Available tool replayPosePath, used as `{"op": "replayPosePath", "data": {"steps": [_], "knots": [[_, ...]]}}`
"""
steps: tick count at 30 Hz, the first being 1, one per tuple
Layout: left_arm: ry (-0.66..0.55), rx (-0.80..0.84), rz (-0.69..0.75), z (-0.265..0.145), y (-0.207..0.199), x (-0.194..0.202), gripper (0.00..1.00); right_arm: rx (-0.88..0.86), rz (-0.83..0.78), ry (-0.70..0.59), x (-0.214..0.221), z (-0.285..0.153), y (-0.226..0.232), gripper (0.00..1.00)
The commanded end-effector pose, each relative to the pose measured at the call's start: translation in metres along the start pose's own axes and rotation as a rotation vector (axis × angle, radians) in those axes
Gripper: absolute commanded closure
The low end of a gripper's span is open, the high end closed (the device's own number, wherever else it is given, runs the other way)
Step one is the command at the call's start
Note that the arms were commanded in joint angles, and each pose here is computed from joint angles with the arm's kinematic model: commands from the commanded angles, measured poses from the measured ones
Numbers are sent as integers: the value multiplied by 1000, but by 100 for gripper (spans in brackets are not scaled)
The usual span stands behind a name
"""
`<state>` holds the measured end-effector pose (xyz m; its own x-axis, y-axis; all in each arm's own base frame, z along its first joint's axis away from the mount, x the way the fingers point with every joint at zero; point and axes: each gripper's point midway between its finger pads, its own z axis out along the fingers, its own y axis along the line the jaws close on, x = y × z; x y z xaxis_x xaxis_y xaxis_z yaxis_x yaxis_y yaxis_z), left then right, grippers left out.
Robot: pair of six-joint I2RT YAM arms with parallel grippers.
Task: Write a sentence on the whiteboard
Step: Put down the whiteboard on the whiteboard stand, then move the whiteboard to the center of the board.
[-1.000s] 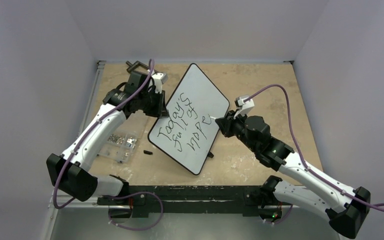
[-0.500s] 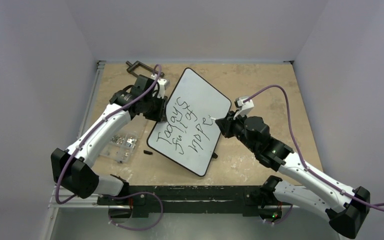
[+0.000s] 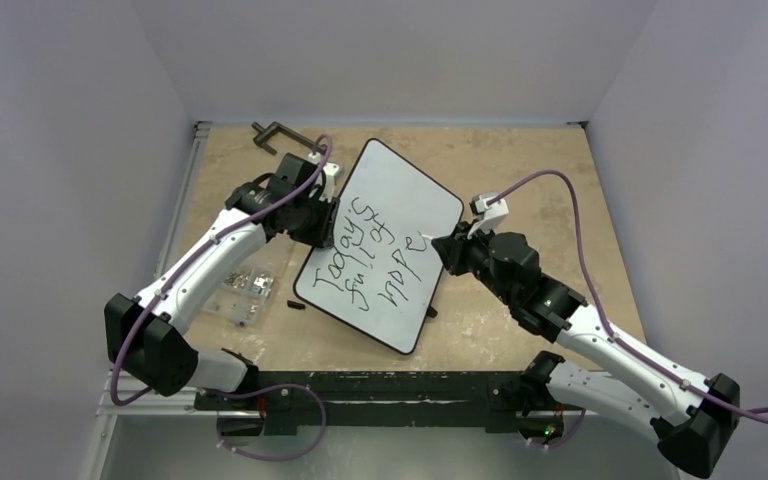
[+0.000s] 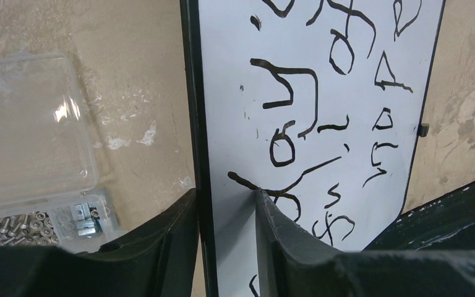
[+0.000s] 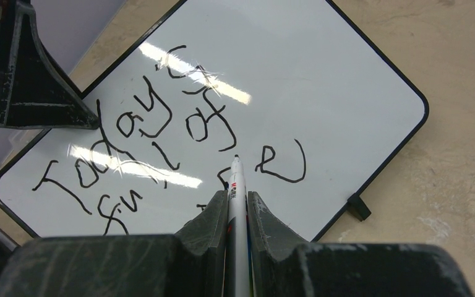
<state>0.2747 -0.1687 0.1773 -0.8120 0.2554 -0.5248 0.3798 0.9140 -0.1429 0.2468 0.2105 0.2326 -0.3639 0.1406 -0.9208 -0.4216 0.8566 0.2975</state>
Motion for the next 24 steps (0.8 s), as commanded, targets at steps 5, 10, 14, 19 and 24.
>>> {"op": "replayPosePath", "data": {"steps": [5,10,14,19,24], "knots": [[43,14,38,-10,-7,9,58,-7,14,-33,-7,0,1,100],[4,32,34,-21,-11,1,50,-6,11,-33,-8,0,1,100],[-16,41,30,-28,-13,-1,45,-5,9,-34,-8,-1,1,100],[-65,38,13,-46,-15,-10,39,-7,10,-34,-9,-2,1,100],[-127,-58,-16,-73,0,-25,41,-12,10,-36,-9,-3,2,100]]}}
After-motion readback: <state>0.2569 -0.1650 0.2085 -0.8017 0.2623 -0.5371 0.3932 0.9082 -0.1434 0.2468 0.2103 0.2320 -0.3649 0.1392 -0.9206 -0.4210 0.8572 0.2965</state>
